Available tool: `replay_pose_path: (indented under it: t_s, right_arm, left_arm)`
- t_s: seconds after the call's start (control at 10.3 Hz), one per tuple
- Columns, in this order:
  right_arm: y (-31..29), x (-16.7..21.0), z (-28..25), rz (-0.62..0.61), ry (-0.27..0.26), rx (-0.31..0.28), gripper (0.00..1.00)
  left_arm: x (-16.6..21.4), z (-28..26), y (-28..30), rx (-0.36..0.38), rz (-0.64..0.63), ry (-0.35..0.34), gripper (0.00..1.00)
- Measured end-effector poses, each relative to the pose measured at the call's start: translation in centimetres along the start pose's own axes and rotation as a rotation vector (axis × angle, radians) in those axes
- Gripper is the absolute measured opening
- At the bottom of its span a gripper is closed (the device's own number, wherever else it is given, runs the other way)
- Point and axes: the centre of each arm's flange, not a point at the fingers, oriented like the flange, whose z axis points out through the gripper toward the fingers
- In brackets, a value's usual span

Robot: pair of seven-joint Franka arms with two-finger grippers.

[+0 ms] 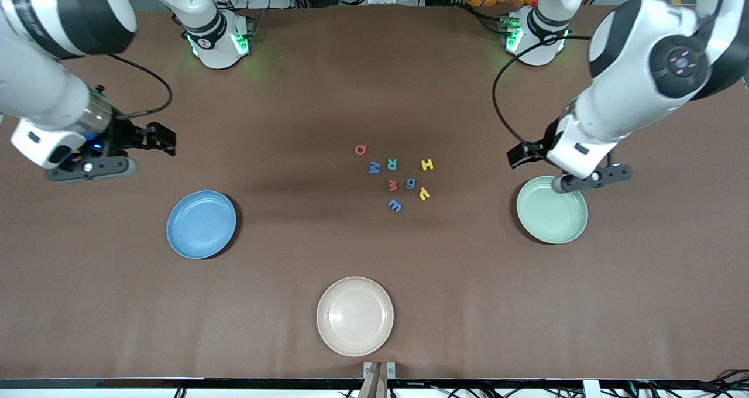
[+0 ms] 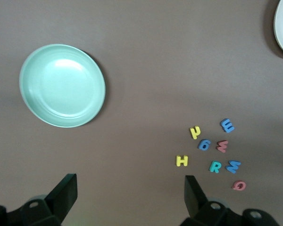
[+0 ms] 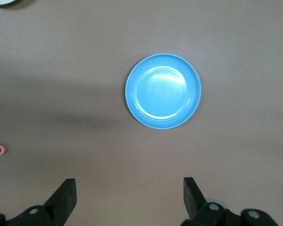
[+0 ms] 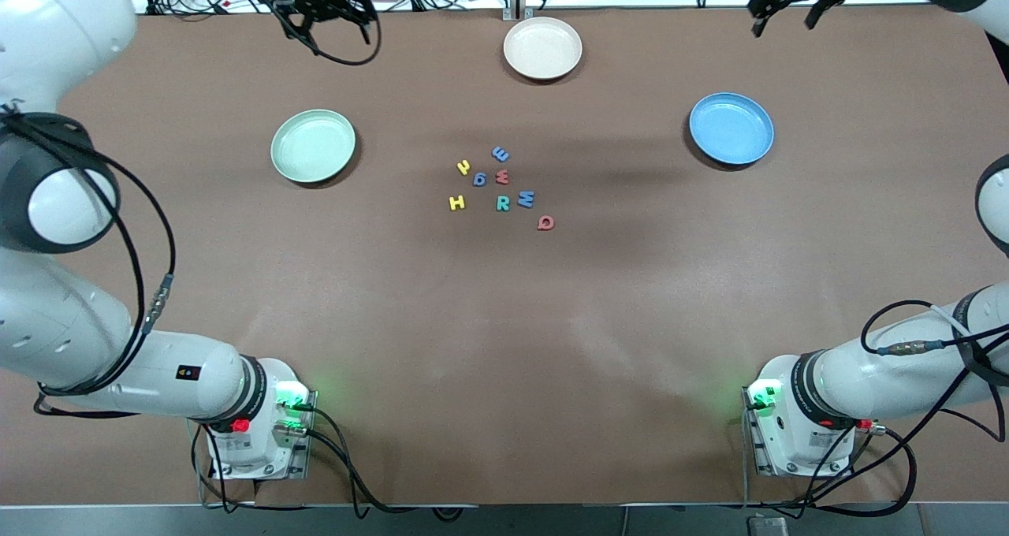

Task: Sort uppercase to blue plate, lowercase to green plate
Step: 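Lower the right gripper to the pink Q while the left gripper approaches letters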

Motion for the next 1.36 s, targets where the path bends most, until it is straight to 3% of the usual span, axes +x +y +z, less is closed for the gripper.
replay_pose_path:
  t_s: [0.39,0.78,1.07,1.36]
  right_arm:
    - [-8.1,-0.1,6.0,0.082,0.024,0.000,1.00]
    - [-15.9,-2.7,12.9,0.213,0.046,0.005,1.00]
    - [-21.8,-5.7,17.8,0.325,0.082,0.042,1.00]
    - [-28.6,-8.1,23.2,0.419,0.080,0.091,1.00]
  left_arm:
    - [1.8,4.0,0.8,-0.002,-0.003,-0.021,0.98]
    - [2.8,7.9,2.0,0.024,-0.010,-0.027,0.90]
    - [2.2,12.3,5.6,0.072,-0.046,-0.011,0.89]
    - [2.5,15.3,7.7,0.047,-0.077,0.010,0.87]
